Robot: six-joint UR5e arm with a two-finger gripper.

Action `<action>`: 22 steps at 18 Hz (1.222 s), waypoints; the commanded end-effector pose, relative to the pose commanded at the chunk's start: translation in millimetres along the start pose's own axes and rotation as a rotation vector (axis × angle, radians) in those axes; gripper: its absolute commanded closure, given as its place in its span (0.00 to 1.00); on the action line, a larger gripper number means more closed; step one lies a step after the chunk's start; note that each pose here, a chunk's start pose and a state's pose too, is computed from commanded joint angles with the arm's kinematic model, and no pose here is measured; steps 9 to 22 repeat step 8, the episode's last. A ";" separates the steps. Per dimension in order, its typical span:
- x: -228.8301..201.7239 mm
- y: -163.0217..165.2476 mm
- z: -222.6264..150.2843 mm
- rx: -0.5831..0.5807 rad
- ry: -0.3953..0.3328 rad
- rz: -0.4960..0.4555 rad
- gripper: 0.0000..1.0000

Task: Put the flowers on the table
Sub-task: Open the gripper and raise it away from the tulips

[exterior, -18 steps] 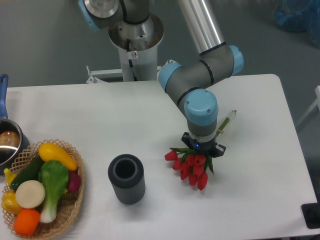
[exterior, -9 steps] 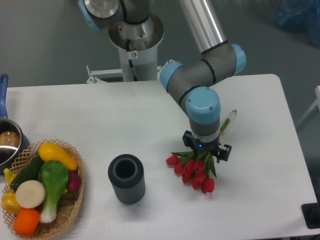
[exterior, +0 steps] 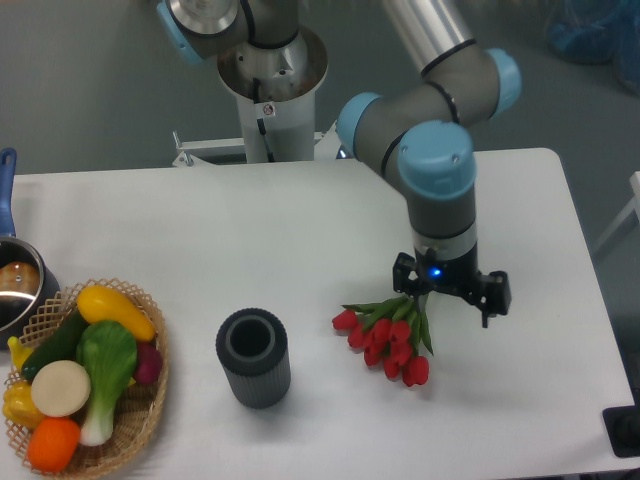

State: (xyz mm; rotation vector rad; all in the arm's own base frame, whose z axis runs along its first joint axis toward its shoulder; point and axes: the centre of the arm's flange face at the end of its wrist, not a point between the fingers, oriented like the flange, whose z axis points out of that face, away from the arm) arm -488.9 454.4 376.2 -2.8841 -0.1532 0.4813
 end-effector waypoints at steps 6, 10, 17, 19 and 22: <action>-16.2 12.7 -34.4 0.038 -0.037 -0.026 0.00; -23.4 19.1 -44.6 0.066 -0.035 -0.038 0.00; -23.4 19.1 -44.6 0.066 -0.035 -0.038 0.00; -23.4 19.1 -44.6 0.066 -0.035 -0.038 0.00; -23.4 19.1 -44.6 0.066 -0.035 -0.038 0.00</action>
